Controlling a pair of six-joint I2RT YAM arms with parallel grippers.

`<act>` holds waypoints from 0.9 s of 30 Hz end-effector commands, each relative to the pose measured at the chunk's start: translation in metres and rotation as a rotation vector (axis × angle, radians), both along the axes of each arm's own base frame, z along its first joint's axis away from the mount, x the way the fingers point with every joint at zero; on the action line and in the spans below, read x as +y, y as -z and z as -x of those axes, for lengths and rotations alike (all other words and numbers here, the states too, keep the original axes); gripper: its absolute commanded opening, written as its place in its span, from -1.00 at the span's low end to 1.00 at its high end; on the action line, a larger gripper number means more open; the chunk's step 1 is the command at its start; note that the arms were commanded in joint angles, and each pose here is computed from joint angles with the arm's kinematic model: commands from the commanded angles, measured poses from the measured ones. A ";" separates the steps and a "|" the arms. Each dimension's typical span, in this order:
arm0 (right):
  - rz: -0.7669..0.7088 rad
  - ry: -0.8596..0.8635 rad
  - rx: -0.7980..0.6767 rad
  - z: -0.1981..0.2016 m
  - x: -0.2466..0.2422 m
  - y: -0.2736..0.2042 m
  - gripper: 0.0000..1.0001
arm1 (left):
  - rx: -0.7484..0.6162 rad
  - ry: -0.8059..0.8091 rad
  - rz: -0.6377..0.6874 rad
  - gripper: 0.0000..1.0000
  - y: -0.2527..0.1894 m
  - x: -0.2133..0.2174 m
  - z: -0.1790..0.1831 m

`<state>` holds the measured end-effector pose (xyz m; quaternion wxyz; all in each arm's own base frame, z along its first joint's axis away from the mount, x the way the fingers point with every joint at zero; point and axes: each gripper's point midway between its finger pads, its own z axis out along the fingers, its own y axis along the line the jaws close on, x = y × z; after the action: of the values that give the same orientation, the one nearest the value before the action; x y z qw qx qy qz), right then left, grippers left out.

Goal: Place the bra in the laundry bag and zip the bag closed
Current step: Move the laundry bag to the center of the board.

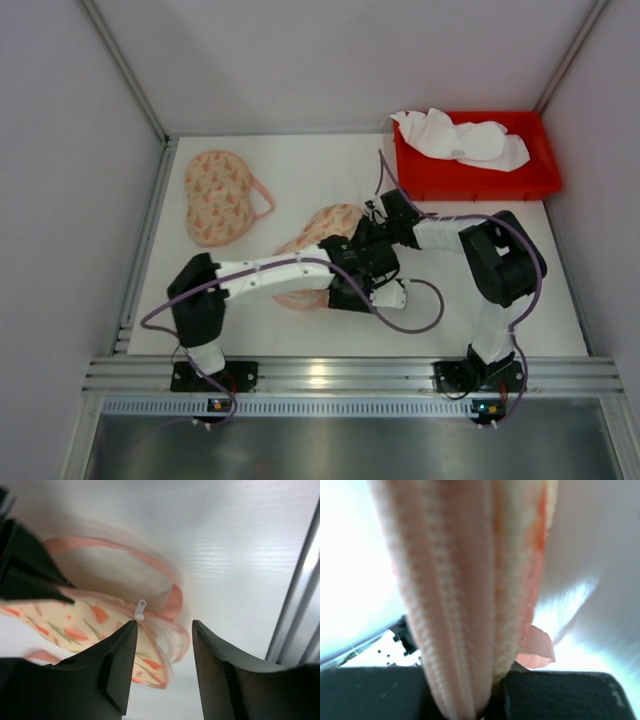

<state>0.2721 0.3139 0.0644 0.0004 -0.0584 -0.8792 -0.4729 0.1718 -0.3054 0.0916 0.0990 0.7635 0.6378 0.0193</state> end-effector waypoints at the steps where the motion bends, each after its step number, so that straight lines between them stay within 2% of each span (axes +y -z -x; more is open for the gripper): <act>1: -0.060 0.083 -0.113 -0.043 0.015 -0.021 -1.00 | -0.001 -0.199 0.431 0.08 -0.065 -0.009 -0.007; 3: -0.048 0.124 -0.133 -0.057 0.015 -0.023 -1.00 | 0.005 -0.288 0.536 0.14 -0.078 0.005 -0.015; 6: -0.008 0.223 -0.150 -0.078 0.005 -0.018 -1.00 | -0.088 -0.484 0.724 0.33 -0.108 0.043 -0.034; 7: 0.008 0.259 -0.149 -0.084 0.001 -0.016 -1.00 | -0.097 -0.542 0.723 0.35 -0.096 0.056 -0.036; 8: 0.018 0.297 -0.142 -0.088 -0.002 -0.014 -1.00 | -0.143 -0.594 0.776 0.39 -0.102 0.059 -0.045; 12: 0.057 0.406 -0.123 -0.105 -0.009 -0.006 -1.00 | -0.120 -0.767 0.917 0.43 -0.099 0.070 -0.047; 14: 0.067 0.411 -0.116 -0.107 -0.005 -0.006 -1.00 | -0.091 -0.827 0.927 0.43 -0.084 0.072 -0.046; 18: 0.108 0.408 -0.096 -0.102 0.004 -0.001 -1.00 | -0.012 -1.036 0.940 0.20 -0.057 0.070 -0.057; 19: 0.126 0.403 -0.083 -0.099 0.006 0.005 -1.00 | 0.031 -1.128 0.945 0.19 -0.046 0.069 -0.066; 22: 0.152 0.402 -0.068 -0.100 0.010 0.011 -1.00 | 0.158 -1.229 0.973 0.21 -0.039 0.047 -0.078; 26: 0.154 0.413 -0.048 -0.100 0.012 0.014 -1.00 | 0.162 -1.381 0.975 0.08 -0.029 0.033 -0.103; 27: 0.152 0.412 -0.043 -0.099 0.012 0.014 -1.00 | 0.103 -1.466 0.963 0.06 -0.019 0.039 -0.115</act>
<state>0.3635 0.3214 0.0470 -0.1114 -0.2155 -0.8836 -0.4005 0.2460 -0.2411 0.0825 0.2915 0.1432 0.9254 -0.1952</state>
